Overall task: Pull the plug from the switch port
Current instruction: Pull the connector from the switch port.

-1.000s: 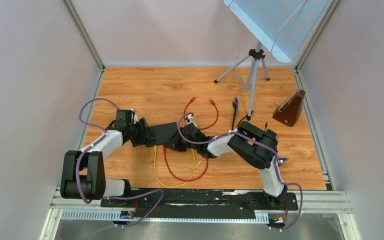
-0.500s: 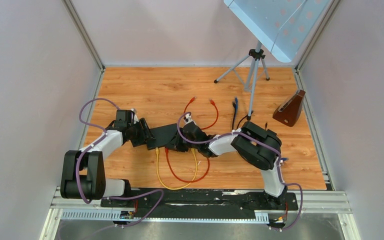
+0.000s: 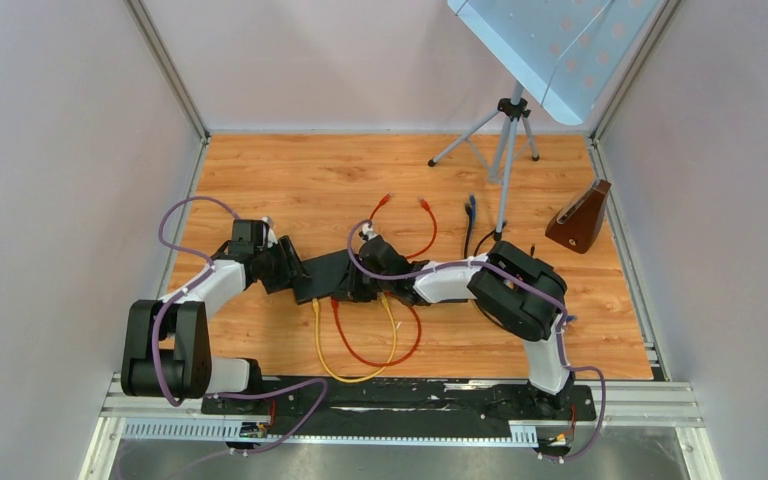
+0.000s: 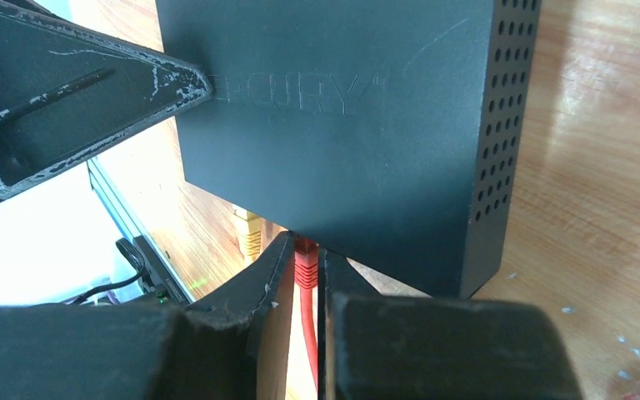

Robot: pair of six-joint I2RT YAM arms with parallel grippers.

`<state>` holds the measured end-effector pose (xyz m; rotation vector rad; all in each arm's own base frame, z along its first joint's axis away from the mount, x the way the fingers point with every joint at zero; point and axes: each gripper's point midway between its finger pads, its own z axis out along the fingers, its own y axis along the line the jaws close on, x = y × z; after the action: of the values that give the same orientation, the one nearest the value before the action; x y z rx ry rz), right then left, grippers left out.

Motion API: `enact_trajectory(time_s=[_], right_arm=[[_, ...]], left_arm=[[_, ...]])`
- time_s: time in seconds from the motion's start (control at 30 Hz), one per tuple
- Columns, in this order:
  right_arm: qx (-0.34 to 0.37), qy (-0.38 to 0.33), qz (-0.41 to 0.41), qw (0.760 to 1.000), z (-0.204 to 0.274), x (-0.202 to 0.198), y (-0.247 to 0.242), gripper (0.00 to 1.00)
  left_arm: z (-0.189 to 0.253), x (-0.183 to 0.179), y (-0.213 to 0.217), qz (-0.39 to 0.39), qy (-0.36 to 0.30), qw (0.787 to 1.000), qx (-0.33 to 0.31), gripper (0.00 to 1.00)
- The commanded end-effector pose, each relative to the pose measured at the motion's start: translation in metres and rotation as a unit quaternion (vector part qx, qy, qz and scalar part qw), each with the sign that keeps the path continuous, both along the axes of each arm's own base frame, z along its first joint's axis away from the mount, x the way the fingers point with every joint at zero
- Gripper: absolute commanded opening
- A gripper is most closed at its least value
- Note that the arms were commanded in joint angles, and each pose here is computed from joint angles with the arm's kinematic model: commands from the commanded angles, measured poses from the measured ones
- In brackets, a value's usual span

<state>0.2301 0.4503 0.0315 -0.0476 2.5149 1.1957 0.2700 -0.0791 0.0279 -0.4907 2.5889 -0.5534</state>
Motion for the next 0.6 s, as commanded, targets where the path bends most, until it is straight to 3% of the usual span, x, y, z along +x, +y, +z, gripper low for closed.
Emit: enact_trajectory(time_s=[0.0, 0.37, 0.57], right_arm=[[-0.017, 0.008, 0.055, 0.998, 0.005, -0.016, 0.002, 0.0], [-0.016, 0.008, 0.098, 0.995, 0.006, -0.023, 0.006, 0.0], [-0.039, -0.011, 0.082, 0.996, 0.007, -0.013, -0.004, 0.0]], left_arm=[[-0.001, 0.002, 0.0, 0.0, 0.001, 1.0, 0.001, 0.63], [-0.003, 0.0, 0.001, 0.002, 0.003, 1.0, 0.004, 0.63], [-0.003, 0.0, 0.002, 0.002, 0.004, 1.0, 0.007, 0.63]])
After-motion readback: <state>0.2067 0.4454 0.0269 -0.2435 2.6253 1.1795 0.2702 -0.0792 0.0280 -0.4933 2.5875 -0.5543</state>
